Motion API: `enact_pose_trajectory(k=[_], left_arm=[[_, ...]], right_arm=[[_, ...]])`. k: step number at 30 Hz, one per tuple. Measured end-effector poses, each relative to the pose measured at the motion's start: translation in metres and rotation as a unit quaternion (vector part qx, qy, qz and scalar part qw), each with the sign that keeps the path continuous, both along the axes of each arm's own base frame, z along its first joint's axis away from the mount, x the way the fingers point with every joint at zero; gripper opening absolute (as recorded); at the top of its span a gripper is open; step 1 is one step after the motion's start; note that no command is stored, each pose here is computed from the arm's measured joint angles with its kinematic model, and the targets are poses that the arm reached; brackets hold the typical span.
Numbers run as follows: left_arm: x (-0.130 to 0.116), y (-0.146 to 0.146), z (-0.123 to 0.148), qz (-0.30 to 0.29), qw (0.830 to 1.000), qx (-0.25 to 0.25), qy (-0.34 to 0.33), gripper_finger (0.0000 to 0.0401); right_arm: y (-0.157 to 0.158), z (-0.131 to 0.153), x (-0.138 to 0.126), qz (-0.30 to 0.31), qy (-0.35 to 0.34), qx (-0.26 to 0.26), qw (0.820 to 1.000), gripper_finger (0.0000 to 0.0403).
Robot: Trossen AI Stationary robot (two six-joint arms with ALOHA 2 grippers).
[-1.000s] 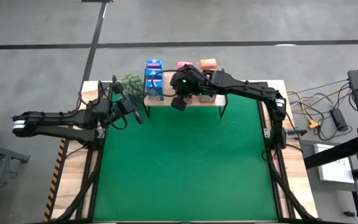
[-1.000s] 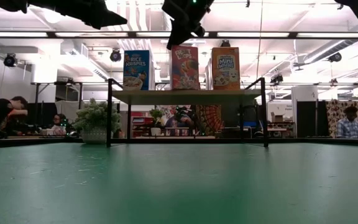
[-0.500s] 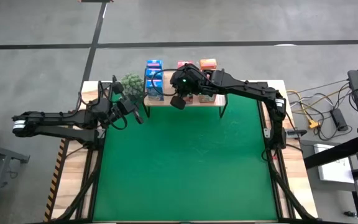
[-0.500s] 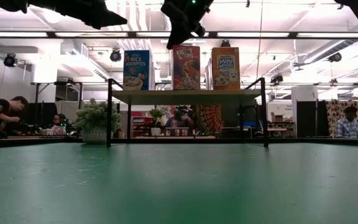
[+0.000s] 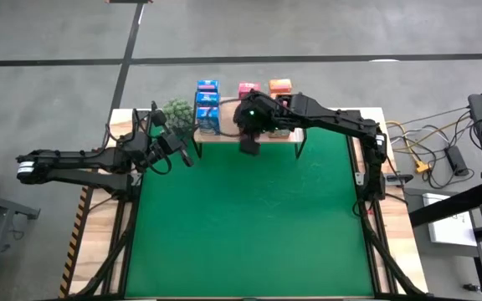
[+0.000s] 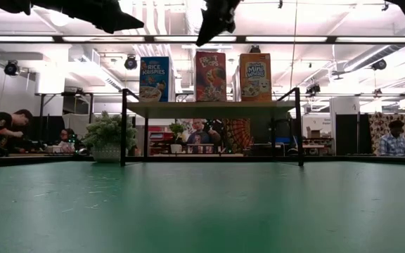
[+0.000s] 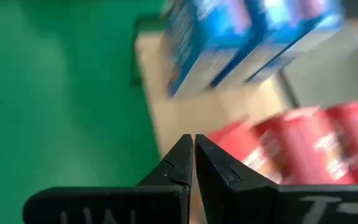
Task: Stack cereal on shelf
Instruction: Put the red cereal box on the shelf aligned with the other red cereal boxes
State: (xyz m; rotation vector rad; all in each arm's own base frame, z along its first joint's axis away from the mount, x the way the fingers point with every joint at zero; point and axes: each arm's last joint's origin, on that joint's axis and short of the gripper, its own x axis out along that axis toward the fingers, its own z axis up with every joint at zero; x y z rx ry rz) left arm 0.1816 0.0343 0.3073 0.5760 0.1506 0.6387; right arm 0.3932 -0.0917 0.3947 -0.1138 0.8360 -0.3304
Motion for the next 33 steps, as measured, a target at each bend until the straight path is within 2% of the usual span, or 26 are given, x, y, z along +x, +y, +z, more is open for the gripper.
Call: enact_pose_trajectory(k=[5,10,16,23,27,33], left_arm=[[0.0,0.0,0.0,0.0,1.0,0.0,0.0,0.0],[0.0,0.0,0.0,0.0,1.0,0.0,0.0,0.0],[0.0,0.0,0.0,0.0,1.0,0.0,0.001,0.0],[0.0,0.0,0.0,0.0,1.0,0.0,0.001,0.0],[0.0,0.0,0.0,0.0,1.0,0.0,0.001,0.0],[0.0,0.0,0.0,0.0,1.0,0.0,0.001,0.0]], right_arm=[[0.016,-0.011,-0.007,0.033,0.076,0.013,0.996,0.0009],[0.025,-0.031,0.0,0.048,0.115,0.006,0.992,0.0009],[0.022,-0.042,0.01,0.035,0.107,-0.063,0.992,0.0009],[0.02,-0.038,0.015,0.029,0.075,-0.081,0.993,0.0009],[0.017,-0.038,0.014,0.005,0.081,-0.104,0.991,0.0009],[0.014,-0.04,0.014,-0.001,0.083,-0.103,0.991,0.0009]])
